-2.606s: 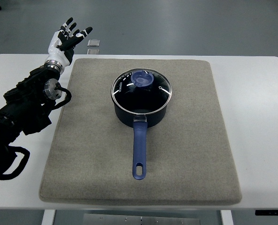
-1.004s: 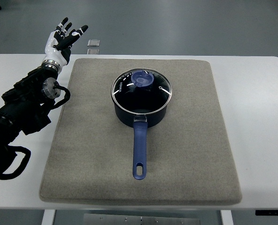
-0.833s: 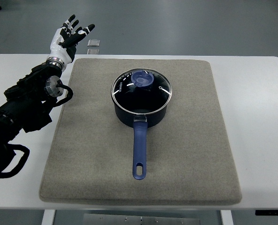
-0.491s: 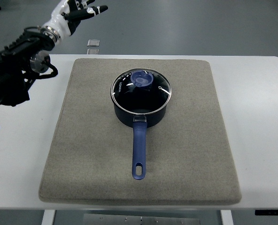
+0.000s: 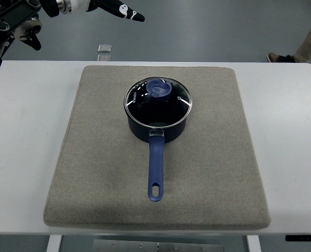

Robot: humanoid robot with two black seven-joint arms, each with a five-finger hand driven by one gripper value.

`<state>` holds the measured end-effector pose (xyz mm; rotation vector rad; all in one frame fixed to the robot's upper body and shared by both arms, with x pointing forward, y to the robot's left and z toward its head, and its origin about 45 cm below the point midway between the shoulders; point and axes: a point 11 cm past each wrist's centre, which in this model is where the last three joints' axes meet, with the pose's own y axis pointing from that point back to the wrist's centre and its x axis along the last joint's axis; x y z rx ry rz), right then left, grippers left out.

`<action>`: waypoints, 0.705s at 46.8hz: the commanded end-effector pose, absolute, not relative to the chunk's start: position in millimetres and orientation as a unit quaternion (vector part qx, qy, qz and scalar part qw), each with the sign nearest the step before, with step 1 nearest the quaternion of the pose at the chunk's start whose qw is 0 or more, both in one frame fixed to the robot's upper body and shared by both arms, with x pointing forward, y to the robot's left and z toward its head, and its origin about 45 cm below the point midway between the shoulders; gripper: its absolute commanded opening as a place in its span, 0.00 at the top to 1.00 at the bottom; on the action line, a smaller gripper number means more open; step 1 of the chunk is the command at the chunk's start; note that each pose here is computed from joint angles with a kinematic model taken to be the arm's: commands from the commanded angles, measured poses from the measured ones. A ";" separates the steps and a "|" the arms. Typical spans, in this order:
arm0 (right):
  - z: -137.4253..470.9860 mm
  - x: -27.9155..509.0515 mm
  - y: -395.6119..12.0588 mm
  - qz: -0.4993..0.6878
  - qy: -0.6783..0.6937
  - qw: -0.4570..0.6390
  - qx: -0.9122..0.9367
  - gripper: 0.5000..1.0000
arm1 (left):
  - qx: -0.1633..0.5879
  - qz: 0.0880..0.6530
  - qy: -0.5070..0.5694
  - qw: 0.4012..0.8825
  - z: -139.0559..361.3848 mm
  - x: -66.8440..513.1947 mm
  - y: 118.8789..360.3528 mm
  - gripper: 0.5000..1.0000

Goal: Open pot lid and place left with left hand
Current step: 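Swing the left hand over the pot toward the blue lid knob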

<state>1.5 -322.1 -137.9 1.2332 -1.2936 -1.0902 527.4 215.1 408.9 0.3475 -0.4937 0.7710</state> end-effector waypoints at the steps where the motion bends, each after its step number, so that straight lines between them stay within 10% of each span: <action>1: -137.9 1.3 -321.7 -0.452 -0.534 0.501 0.510 0.17 | 0.202 0.327 -0.279 0.880 414.6 518.2 205.5 0.03; 33: -137.9 1.5 -322.2 -0.451 -0.535 0.500 0.510 0.17 | 0.300 0.045 -0.431 0.850 397.1 448.6 147.9 0.03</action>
